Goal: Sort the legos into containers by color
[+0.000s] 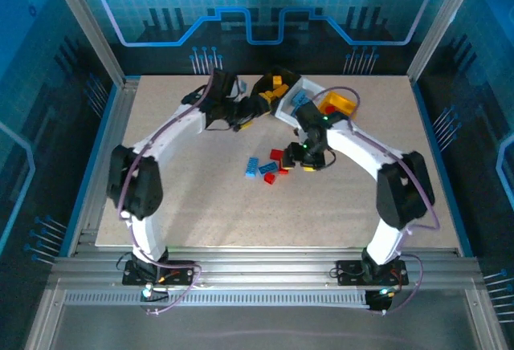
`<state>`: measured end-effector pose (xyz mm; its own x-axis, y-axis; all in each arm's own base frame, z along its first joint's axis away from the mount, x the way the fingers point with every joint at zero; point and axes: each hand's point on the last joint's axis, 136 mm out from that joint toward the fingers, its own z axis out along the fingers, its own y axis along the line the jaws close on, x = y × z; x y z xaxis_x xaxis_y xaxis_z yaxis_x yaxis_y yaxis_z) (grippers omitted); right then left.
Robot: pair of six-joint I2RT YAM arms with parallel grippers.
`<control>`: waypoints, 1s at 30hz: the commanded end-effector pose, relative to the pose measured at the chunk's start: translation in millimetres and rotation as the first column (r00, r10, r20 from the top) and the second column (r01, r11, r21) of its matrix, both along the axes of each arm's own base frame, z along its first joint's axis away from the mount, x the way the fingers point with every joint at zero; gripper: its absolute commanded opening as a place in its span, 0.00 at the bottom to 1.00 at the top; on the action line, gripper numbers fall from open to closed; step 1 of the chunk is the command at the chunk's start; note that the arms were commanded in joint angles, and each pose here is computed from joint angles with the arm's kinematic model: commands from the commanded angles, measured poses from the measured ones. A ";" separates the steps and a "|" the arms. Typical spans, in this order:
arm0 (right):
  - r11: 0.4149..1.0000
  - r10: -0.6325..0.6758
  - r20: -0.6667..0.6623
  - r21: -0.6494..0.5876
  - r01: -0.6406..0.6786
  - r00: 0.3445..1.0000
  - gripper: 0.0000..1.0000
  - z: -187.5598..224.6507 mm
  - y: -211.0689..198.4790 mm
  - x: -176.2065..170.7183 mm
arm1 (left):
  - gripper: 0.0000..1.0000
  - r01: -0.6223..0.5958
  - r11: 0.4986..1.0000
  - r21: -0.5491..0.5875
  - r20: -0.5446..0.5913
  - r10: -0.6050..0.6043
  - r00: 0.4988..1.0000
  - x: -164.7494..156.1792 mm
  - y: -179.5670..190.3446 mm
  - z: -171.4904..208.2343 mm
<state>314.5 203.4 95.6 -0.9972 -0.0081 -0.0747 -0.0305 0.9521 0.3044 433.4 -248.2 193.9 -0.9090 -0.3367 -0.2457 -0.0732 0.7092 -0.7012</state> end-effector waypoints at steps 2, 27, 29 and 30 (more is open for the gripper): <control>0.998 0.062 -0.027 -0.032 -0.063 0.998 0.75 -13.4 18.2 26.3 | 0.80 0.015 0.988 0.151 -0.067 -0.005 0.998 -53.2 46.3 -34.2; 0.946 -0.099 -0.055 -0.315 0.077 0.994 0.91 -69.5 36.1 78.4 | 0.86 -0.008 0.978 0.210 -0.115 0.033 0.993 -114.9 107.4 -46.0; 0.944 -0.100 -0.055 -0.322 0.077 0.994 0.89 -71.9 34.8 79.6 | 0.86 -0.005 0.978 0.206 -0.115 0.029 0.993 -114.5 107.3 -46.1; 0.942 -0.099 -0.058 -0.329 0.075 0.993 0.88 -74.9 34.8 79.4 | 0.86 -0.002 0.979 0.204 -0.115 0.026 0.993 -113.9 107.2 -46.4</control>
